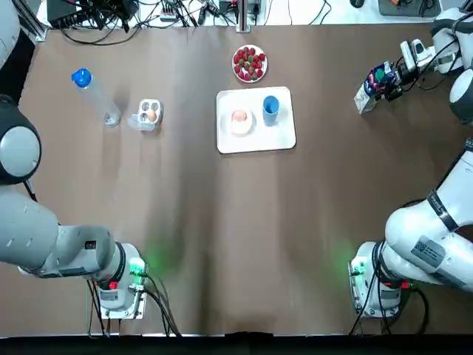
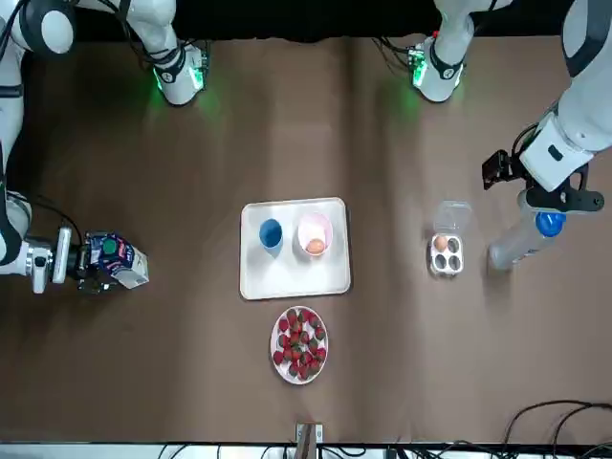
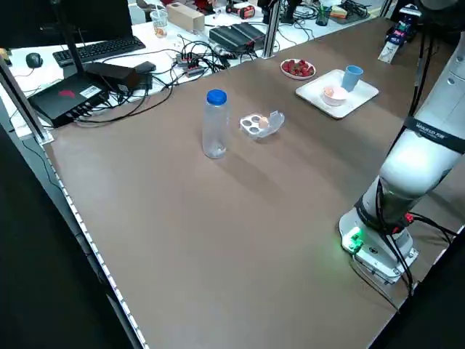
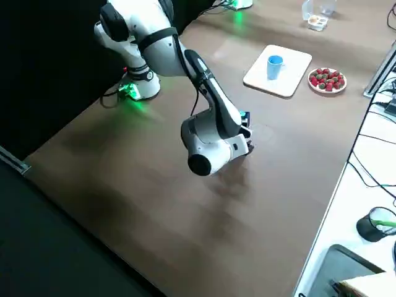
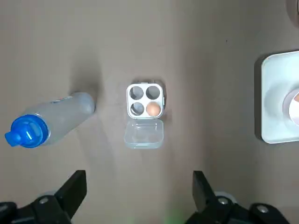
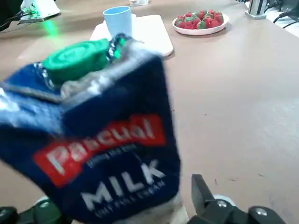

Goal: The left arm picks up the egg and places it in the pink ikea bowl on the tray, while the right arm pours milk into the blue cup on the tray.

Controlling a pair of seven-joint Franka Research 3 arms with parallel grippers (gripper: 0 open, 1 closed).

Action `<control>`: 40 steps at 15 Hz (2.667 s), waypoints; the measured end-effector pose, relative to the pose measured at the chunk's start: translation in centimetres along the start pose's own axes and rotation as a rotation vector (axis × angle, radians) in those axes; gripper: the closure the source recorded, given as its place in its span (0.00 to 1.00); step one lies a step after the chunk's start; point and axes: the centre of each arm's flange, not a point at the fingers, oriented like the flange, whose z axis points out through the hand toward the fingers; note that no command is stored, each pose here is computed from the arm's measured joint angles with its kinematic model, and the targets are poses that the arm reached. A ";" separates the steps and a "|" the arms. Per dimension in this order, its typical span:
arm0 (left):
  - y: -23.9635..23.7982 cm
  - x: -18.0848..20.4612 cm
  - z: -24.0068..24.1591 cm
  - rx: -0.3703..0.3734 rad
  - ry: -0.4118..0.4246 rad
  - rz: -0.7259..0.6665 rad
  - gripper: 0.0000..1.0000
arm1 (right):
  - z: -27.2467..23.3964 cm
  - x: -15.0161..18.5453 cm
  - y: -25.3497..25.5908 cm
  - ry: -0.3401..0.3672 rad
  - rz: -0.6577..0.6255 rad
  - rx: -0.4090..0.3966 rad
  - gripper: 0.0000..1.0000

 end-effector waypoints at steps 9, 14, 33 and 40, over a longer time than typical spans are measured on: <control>-1.1 -0.7 -1.6 0.010 0.029 -0.021 0.00 | -2.5 -2.4 -1.6 -0.039 0.011 -0.002 0.00; -0.9 -1.1 -1.9 0.010 0.025 -0.015 0.00 | -5.5 -3.4 -2.3 -0.079 -0.008 -0.023 0.00; 0.8 -1.3 -1.9 0.012 0.021 0.015 0.00 | -7.7 23.8 1.6 -0.552 0.343 -0.078 0.00; 1.0 -1.3 -1.9 0.012 0.018 0.018 0.00 | -3.2 34.0 1.2 -0.687 0.551 -0.200 0.00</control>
